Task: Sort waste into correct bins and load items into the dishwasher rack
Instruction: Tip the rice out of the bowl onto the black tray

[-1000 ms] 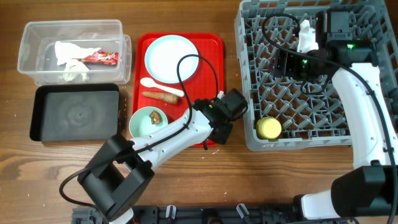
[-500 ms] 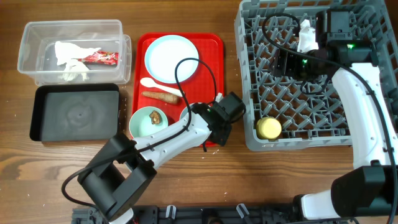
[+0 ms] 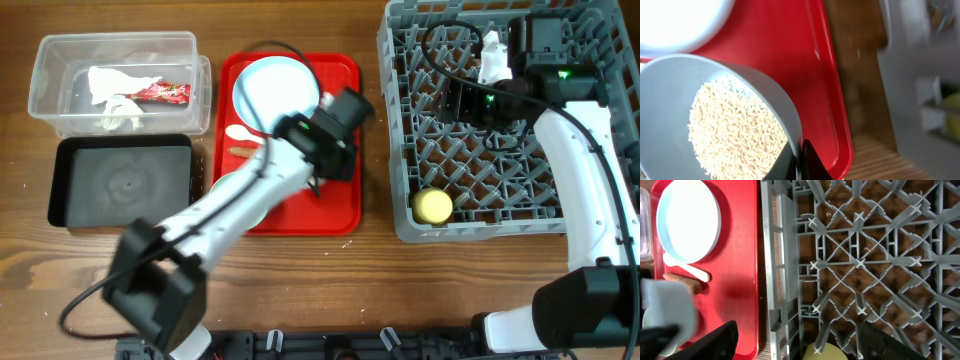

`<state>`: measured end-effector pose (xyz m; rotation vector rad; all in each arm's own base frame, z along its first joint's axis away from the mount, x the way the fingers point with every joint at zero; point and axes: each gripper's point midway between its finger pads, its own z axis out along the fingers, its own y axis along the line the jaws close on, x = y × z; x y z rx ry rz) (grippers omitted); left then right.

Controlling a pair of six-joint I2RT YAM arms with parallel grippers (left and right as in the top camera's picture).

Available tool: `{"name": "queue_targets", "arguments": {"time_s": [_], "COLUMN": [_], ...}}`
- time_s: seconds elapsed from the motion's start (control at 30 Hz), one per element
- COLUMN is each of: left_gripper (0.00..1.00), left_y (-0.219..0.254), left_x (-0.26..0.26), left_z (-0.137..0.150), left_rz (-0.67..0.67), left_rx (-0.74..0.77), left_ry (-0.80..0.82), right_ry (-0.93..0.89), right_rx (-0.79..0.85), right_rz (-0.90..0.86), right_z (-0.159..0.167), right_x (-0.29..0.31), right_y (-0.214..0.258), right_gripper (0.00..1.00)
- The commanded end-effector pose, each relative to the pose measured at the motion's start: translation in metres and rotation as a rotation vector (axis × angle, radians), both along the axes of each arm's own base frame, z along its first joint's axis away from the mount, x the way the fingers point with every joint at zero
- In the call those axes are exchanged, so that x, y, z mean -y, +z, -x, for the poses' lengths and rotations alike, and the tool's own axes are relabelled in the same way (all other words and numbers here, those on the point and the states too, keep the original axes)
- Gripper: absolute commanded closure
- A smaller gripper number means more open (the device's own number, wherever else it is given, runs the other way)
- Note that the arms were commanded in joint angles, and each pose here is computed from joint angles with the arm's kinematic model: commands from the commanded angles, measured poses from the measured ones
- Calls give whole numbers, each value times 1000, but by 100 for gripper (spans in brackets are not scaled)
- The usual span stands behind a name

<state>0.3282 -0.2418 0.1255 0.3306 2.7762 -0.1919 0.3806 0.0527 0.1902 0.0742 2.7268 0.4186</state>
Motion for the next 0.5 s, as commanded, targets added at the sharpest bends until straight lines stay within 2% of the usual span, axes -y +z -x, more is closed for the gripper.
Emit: {"name": "queue_targets", "arguments": {"time_s": [0.0, 0.2, 0.33, 0.47], "left_gripper": [96, 96, 96, 96], "left_y": [52, 62, 52, 43], "left_x": [-41, -135, -201, -252], "left_z": [-25, -42, -30, -20], "left_rz": [132, 270, 344, 431], "left_rx": [53, -34, -122, -131], "left_ry": [123, 298, 350, 430], "right_ry": [-5, -5, -4, -4], "right_rx": [40, 40, 34, 34], "right_rz": [-5, -5, -5, -5], "right_z": [-1, -1, 0, 0], "right_x": [0, 0, 0, 0], "right_y": [14, 14, 13, 13], "right_gripper": [21, 22, 21, 21]}}
